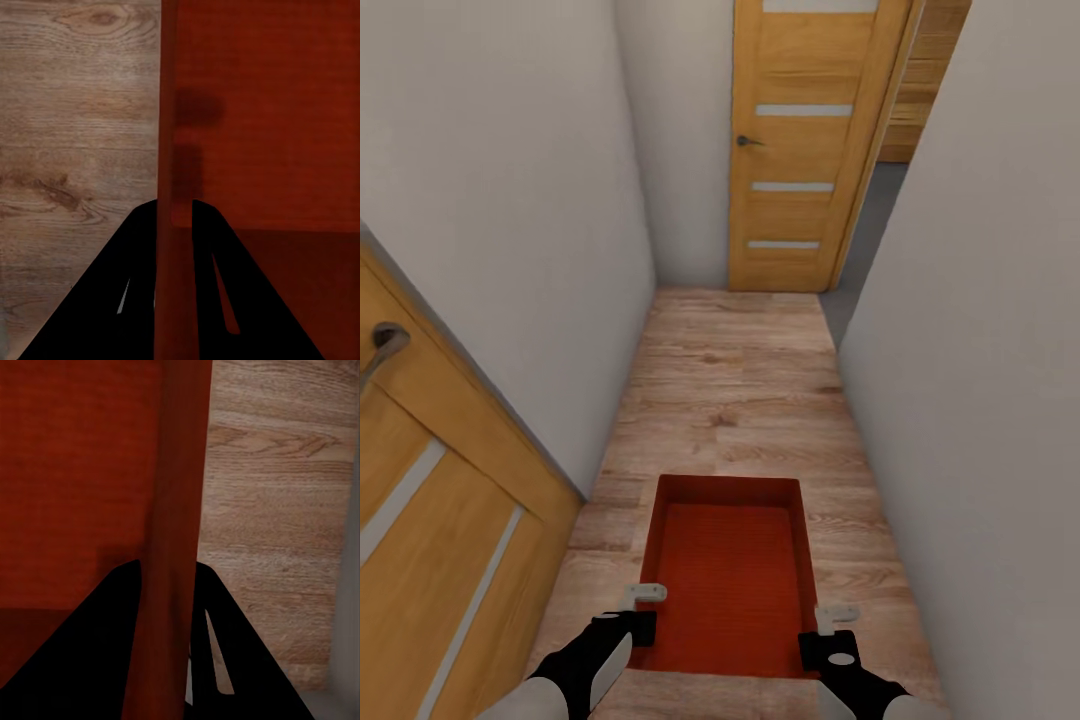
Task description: Move the two storage containers from the living room to the garage. In the garage, place one container on the floor and stack the other container on top of it (either order is fine).
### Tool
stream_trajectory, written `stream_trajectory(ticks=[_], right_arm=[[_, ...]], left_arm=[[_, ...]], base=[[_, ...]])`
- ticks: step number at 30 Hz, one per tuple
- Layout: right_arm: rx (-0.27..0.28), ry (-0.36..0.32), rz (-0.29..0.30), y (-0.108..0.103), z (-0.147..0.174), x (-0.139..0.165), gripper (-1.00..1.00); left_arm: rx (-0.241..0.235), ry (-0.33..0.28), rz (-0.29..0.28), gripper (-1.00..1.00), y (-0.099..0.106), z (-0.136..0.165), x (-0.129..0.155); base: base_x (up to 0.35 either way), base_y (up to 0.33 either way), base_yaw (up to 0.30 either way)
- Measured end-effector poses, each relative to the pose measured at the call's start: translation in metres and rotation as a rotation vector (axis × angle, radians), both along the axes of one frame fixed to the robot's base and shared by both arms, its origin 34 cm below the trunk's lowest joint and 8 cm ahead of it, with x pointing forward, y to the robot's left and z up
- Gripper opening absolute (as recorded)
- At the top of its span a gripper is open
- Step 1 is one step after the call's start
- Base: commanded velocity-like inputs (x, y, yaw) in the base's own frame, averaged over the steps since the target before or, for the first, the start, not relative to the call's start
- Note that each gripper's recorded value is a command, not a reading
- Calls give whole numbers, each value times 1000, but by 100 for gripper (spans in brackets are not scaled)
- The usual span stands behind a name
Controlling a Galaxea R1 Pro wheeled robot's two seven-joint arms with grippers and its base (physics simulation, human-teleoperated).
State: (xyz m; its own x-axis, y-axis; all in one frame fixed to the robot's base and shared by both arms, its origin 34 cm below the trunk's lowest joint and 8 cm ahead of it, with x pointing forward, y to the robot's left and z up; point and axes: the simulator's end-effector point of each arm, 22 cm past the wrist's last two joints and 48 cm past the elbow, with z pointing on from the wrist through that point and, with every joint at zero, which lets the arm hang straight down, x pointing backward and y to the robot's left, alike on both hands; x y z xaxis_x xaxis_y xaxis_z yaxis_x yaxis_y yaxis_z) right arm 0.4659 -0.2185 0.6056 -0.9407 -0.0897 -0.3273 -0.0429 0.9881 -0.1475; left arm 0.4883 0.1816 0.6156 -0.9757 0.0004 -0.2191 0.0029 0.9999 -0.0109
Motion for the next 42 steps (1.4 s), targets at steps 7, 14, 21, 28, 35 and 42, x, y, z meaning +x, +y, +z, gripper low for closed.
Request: stream_trajectory(ticks=[7, 14, 21, 28, 35, 42], right_arm=[[0, 0, 0, 0, 0, 0, -100], [0, 0, 0, 0, 0, 0, -100], [0, 0, 0, 0, 0, 0, -100], [0, 0, 0, 0, 0, 0, -100], [0, 0, 0, 0, 0, 0, -100], [0, 0, 0, 0, 0, 0, -100]], left_arm=[[0, 0, 0, -100, 0, 0, 0], [0, 1, 0, -100, 0, 0, 0], [0, 0, 0, -100, 0, 0, 0], [0, 0, 0, -100, 0, 0, 0], [0, 0, 0, -100, 0, 0, 0], [0, 0, 0, -100, 0, 0, 0]], base=[[334, 0, 0], [334, 0, 0], [334, 0, 0], [334, 0, 0], [334, 0, -24], [334, 0, -184]])
